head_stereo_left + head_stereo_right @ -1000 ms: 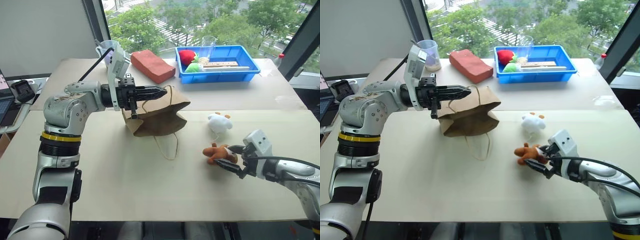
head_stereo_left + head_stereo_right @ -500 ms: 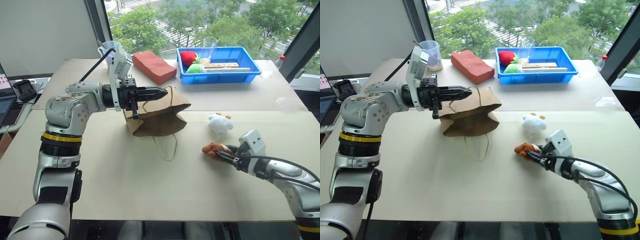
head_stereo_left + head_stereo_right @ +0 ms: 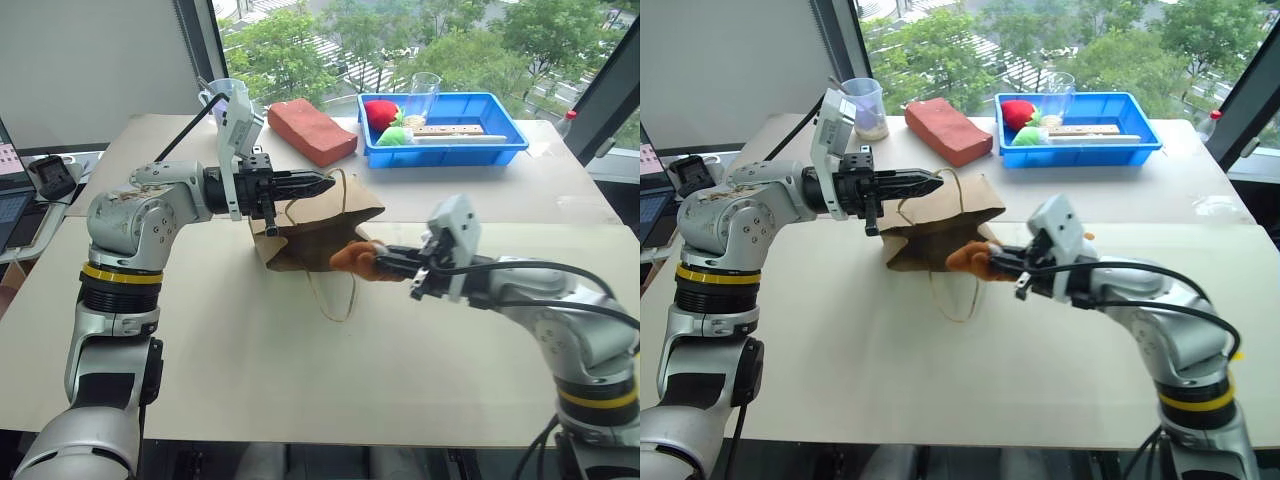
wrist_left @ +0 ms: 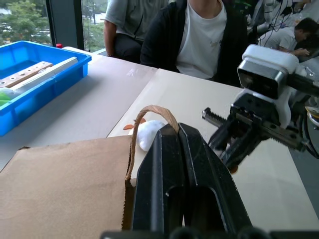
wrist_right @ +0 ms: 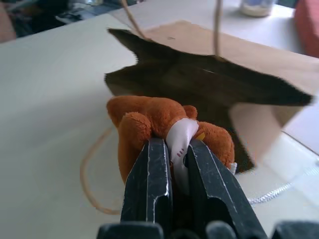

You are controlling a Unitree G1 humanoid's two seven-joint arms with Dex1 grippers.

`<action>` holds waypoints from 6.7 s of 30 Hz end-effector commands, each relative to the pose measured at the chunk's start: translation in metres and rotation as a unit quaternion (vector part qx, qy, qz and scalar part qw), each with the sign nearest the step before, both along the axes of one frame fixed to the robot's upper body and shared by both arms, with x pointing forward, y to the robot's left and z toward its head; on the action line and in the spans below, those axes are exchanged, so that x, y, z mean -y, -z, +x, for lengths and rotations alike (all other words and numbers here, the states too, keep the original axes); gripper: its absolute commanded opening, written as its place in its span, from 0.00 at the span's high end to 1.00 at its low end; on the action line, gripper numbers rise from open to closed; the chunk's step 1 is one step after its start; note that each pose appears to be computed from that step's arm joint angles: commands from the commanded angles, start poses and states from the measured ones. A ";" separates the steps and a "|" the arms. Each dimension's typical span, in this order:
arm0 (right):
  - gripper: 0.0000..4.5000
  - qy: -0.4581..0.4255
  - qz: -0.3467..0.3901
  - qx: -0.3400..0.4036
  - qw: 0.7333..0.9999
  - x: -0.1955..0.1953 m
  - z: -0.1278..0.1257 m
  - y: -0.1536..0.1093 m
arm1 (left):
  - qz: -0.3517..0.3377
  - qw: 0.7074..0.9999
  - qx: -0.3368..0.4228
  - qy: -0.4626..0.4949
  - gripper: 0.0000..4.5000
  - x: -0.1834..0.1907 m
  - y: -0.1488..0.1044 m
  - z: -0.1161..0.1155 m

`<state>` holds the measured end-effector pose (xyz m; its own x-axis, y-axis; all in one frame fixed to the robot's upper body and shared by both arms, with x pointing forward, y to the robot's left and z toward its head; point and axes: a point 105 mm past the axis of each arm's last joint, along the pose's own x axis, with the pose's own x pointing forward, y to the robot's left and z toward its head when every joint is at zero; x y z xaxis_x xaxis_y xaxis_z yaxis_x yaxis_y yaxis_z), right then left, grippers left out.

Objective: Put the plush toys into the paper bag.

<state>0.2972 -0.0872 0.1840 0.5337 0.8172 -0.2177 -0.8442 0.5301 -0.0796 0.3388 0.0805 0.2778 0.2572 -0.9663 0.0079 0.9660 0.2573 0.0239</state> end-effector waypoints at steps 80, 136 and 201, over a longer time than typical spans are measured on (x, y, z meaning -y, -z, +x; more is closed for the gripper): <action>1.00 0.013 0.028 0.004 1.000 -0.044 0.037 0.013 | -0.067 0.994 -0.034 0.073 1.00 0.010 -0.027 -0.029; 0.98 -0.028 -0.008 -0.039 0.999 0.019 -0.015 0.019 | -0.072 0.997 -0.003 0.037 1.00 0.006 -0.034 -0.015; 1.00 -0.007 0.005 0.096 0.995 -0.022 0.026 -0.053 | 0.089 0.979 0.115 -0.144 0.01 -0.065 0.073 -0.002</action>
<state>0.3264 -0.0628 0.2181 0.5482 0.8212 -0.1581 -0.8337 0.5216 -0.1814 0.3328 0.1455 0.1963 0.5052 -0.8574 -0.0985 0.8485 0.4726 0.2382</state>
